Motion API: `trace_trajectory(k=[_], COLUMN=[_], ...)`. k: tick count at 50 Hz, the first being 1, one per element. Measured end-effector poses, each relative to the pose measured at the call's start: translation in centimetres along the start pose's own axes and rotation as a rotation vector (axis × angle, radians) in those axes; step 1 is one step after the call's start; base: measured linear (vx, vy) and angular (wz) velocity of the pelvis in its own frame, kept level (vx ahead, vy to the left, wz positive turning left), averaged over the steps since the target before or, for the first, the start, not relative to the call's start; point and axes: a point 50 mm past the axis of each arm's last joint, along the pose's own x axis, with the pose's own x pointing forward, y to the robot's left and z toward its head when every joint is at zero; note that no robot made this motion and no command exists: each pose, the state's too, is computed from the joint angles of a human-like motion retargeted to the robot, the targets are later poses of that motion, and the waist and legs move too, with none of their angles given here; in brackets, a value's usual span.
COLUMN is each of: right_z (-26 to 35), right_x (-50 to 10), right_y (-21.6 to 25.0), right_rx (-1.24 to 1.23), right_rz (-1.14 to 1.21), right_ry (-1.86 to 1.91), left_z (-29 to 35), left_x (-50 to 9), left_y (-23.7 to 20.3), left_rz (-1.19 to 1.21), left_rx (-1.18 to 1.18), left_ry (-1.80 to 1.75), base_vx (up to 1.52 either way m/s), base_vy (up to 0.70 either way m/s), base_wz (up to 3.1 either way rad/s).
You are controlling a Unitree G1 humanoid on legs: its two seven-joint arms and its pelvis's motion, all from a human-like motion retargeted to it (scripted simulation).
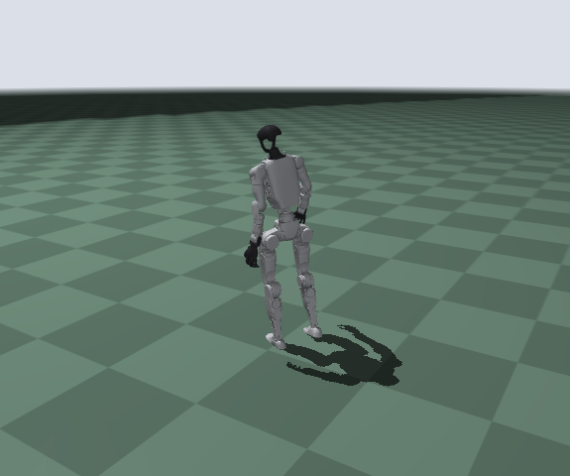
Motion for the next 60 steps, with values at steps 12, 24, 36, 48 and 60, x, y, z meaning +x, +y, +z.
trace_trajectory(k=[12,24,36,48,60], right_z=[-3.6,-3.3,-5.0,-4.7,4.8], right_x=[-2.1,-1.8,-1.0,-3.0,-3.0], right_y=[2.1,1.8,-2.1,2.4,2.7], right_rx=[-0.140,-0.127,-0.039,0.021,-0.199], right_rz=[0.122,0.161,-0.050,0.063,0.023], right_ry=[0.082,0.075,0.201,0.144,-0.367], left_z=[13.0,18.2,7.3,6.4,14.2], left_x=[-0.7,-3.3,-0.6,0.5,-1.6], left_y=[1.5,-0.9,-4.1,-3.5,-8.3], left_rz=[0.060,-0.008,-0.091,-0.078,-0.154], left_rx=[0.089,0.143,0.325,0.454,0.551], left_ry=[-0.496,-0.762,-0.372,-0.198,-0.563], base_vx=[0.11,0.04,-0.02,0.03,0.06], base_vy=[-0.17,-0.34,-0.19,0.04,0.06], base_wz=[0.97,0.73,1.27,1.77,2.26])
